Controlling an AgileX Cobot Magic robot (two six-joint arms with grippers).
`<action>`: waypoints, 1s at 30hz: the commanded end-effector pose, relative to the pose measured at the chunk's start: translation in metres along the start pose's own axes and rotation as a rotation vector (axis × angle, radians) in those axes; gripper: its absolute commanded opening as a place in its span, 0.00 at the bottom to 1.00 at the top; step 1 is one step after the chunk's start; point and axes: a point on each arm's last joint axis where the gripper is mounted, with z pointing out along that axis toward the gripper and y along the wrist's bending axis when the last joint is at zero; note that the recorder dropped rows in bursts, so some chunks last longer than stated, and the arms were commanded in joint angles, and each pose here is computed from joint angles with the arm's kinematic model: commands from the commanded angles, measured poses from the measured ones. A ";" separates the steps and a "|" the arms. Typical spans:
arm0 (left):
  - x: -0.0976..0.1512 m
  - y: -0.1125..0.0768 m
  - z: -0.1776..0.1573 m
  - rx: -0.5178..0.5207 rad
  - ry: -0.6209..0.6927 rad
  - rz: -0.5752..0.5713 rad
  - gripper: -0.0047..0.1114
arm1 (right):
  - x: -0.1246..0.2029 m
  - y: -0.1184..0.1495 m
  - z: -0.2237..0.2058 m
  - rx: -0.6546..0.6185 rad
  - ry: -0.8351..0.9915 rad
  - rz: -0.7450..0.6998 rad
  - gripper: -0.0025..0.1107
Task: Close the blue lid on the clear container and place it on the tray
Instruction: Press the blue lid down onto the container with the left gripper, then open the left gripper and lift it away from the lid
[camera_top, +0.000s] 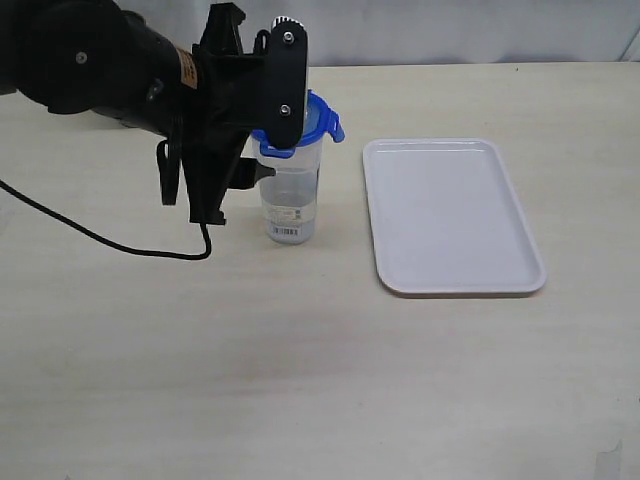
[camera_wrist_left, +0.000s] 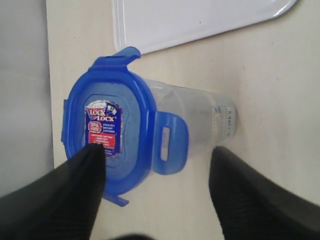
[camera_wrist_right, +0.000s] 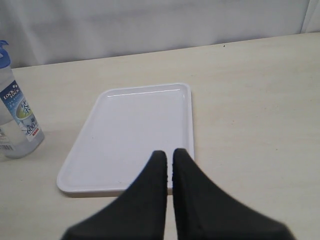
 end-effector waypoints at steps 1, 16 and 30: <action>0.001 -0.003 0.000 0.032 0.013 -0.049 0.59 | 0.001 0.000 0.000 0.006 -0.005 0.000 0.06; -0.001 0.006 -0.048 -0.049 -0.025 -0.241 0.47 | 0.001 0.000 0.000 0.006 -0.005 0.000 0.06; -0.003 0.003 -0.003 -0.021 -0.029 -0.311 0.04 | 0.001 0.000 0.000 0.006 -0.005 0.000 0.06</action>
